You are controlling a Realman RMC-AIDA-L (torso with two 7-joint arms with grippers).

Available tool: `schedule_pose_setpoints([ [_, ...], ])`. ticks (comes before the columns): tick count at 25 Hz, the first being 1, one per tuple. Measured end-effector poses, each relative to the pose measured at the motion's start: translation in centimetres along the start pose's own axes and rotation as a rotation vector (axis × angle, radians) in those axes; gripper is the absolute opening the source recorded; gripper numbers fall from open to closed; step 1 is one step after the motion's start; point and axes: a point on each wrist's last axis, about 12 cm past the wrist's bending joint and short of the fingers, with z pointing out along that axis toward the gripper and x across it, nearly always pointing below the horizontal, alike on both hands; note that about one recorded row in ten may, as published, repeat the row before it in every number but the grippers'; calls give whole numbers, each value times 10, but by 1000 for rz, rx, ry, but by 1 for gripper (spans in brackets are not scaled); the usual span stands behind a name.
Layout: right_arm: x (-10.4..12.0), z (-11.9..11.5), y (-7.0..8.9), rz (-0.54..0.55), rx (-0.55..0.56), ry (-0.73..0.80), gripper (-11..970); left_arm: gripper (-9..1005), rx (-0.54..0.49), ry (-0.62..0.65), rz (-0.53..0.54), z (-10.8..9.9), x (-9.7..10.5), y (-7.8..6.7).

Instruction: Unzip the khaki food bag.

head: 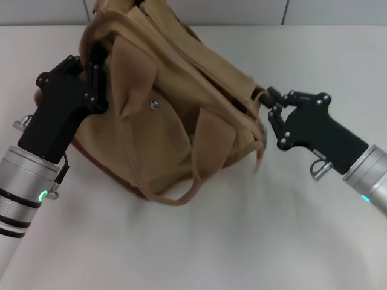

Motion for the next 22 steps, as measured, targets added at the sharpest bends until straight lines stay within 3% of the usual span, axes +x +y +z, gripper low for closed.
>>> schedule_pose_setpoints([
  [3, -7, -3, -14, 95, 33, -52, 52, 96, 5, 17, -36, -2, 2, -1],
  [4, -14, -5, -33, 198, 67, -92, 50, 96, 13, 39, -58, -3, 5, -4],
  [5, -14, -5, -33, 198, 67, -92, 49, 96, 13, 39, -58, -3, 5, -4],
  [9, -28, -3, -71, 401, 121, -155, 61, 97, 50, 112, -92, -6, 14, -13],
  [14, -32, 1, -89, 471, 157, -154, 100, 98, 38, 181, -258, -7, 23, -20],
  [22, -29, -13, -88, 510, 208, -185, 193, 100, 34, 167, -253, -12, 19, -12],
])
